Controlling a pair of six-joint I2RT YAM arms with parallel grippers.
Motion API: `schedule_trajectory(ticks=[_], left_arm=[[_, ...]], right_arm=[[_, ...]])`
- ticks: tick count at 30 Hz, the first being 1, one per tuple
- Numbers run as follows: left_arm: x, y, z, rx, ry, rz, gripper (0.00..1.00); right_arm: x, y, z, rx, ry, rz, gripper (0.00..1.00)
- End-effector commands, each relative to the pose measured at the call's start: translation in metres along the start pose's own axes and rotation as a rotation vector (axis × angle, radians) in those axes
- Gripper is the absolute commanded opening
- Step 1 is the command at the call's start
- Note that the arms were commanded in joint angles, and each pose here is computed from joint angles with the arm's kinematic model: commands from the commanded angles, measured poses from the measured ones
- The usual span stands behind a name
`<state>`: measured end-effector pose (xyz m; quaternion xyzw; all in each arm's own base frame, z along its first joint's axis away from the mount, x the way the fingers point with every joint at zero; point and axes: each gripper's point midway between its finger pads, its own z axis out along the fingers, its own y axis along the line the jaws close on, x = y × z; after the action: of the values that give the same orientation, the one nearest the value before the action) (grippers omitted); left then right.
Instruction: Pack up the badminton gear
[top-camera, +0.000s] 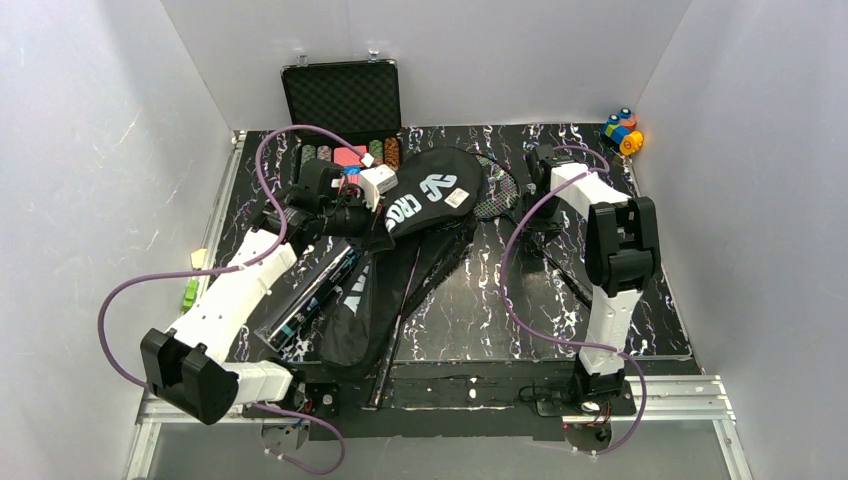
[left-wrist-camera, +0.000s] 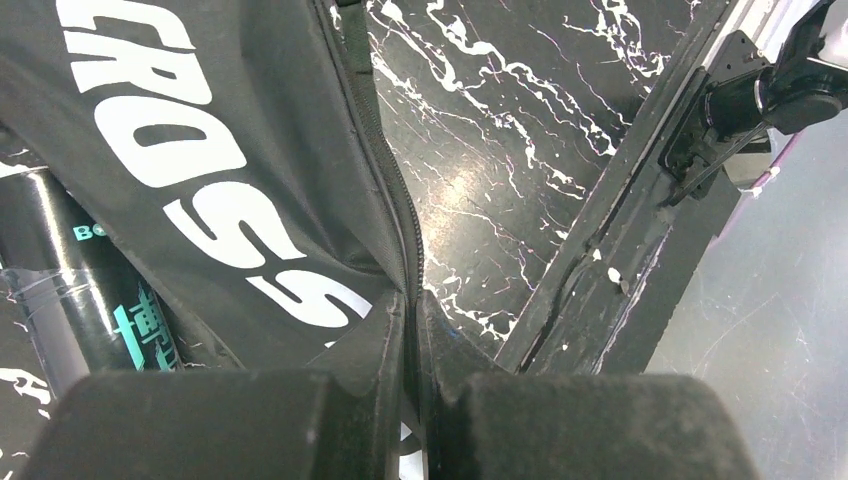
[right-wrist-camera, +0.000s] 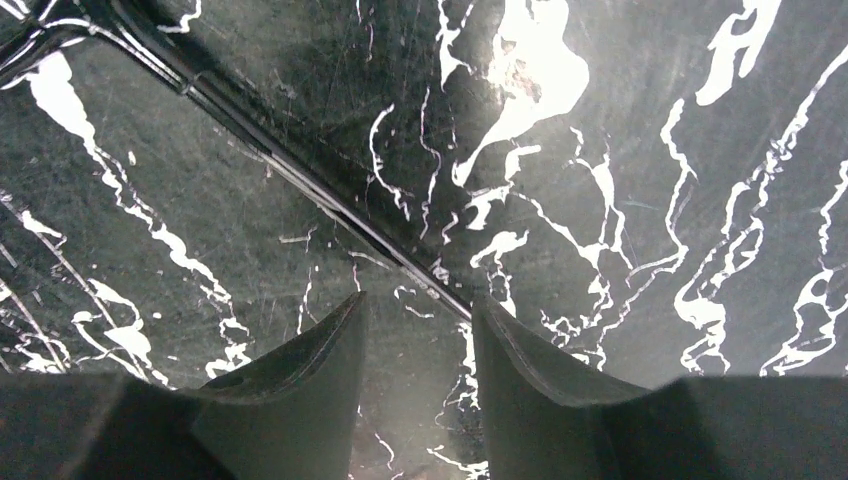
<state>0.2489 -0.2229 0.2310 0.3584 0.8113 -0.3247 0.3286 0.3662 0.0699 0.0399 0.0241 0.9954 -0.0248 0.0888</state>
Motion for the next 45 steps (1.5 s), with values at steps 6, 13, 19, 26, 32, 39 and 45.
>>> schedule_trajectory(ticks=[6,13,19,26,32,39,45], left_arm=[[-0.014,-0.016,-0.019,0.029,-0.058,0.013,0.0],[-0.017,-0.015,-0.02,0.029,-0.066,0.007,0.0],[-0.016,-0.012,-0.019,0.021,-0.071,0.001,0.0],[-0.014,-0.01,-0.01,0.044,-0.059,-0.017,0.0],[-0.006,0.0,0.004,0.045,-0.023,-0.027,0.0],[0.003,0.012,0.02,0.039,0.011,-0.041,0.0],[0.004,0.021,0.032,0.033,0.028,-0.043,0.0]], right_arm=[[-0.01,-0.001,0.013,0.022,0.055,-0.029,0.51],[0.006,0.0,0.023,0.013,0.089,-0.006,0.31],[0.004,-0.011,0.018,0.06,0.062,0.027,0.01],[0.022,0.006,0.008,-0.047,0.056,0.131,0.01],[0.031,0.022,-0.035,-0.158,-0.04,0.192,0.01],[0.082,0.04,-0.082,-0.253,-0.088,0.163,0.01],[0.172,0.076,-0.099,-0.329,-0.008,0.066,0.01]])
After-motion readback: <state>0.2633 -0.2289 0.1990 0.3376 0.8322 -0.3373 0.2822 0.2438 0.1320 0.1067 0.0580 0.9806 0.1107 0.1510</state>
